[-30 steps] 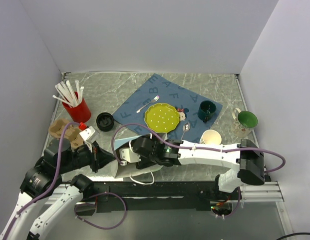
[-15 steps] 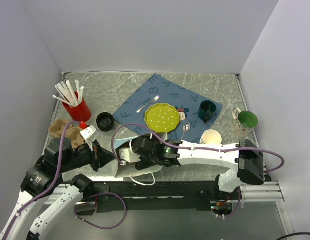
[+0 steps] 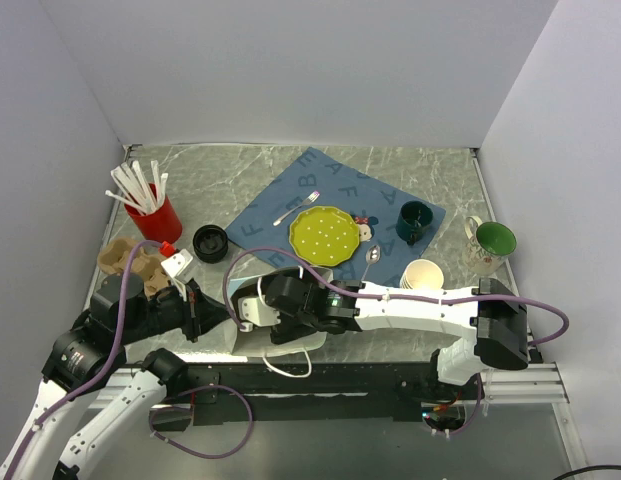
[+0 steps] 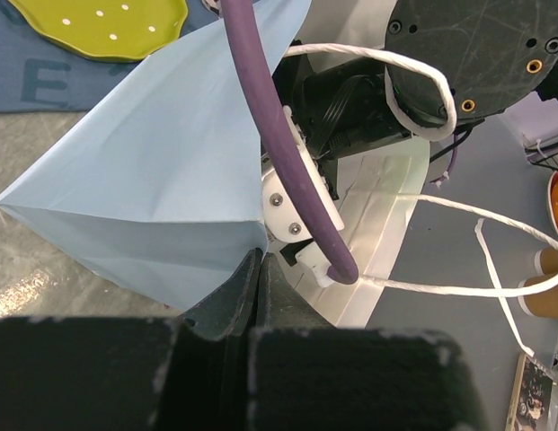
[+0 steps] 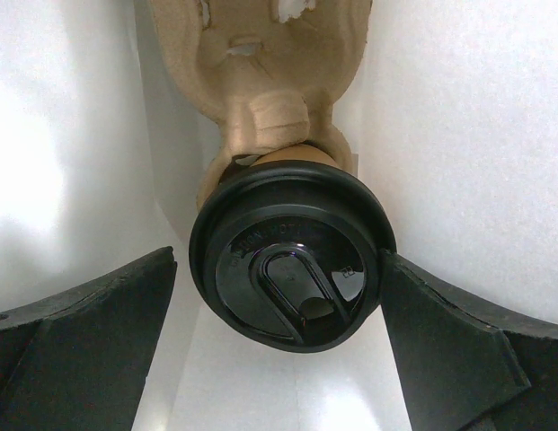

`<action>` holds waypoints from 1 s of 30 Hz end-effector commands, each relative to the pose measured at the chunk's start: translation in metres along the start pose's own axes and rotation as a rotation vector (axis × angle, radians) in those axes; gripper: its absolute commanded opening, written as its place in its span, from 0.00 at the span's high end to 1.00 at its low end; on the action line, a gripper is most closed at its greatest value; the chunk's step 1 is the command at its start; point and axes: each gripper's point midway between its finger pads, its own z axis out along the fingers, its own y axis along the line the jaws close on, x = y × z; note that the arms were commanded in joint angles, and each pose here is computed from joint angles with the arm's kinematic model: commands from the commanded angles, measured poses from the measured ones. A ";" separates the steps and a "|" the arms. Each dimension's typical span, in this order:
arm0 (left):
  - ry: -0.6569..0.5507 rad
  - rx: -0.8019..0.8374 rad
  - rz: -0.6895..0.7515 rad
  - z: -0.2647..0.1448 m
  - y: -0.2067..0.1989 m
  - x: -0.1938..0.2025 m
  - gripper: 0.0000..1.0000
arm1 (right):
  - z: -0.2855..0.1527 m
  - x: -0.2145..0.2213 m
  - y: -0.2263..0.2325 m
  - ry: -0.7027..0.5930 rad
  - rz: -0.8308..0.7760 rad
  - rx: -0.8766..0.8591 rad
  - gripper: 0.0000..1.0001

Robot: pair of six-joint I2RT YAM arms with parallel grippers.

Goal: Pack the takeout coffee

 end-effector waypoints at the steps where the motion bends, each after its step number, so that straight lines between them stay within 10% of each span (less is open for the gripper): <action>1: -0.054 0.006 0.011 -0.003 -0.006 -0.018 0.99 | -0.003 0.010 0.013 0.031 0.029 -0.069 0.00; 30: -0.048 -0.002 0.003 -0.001 -0.005 -0.021 0.99 | -0.015 0.008 -0.019 0.011 0.058 0.021 0.00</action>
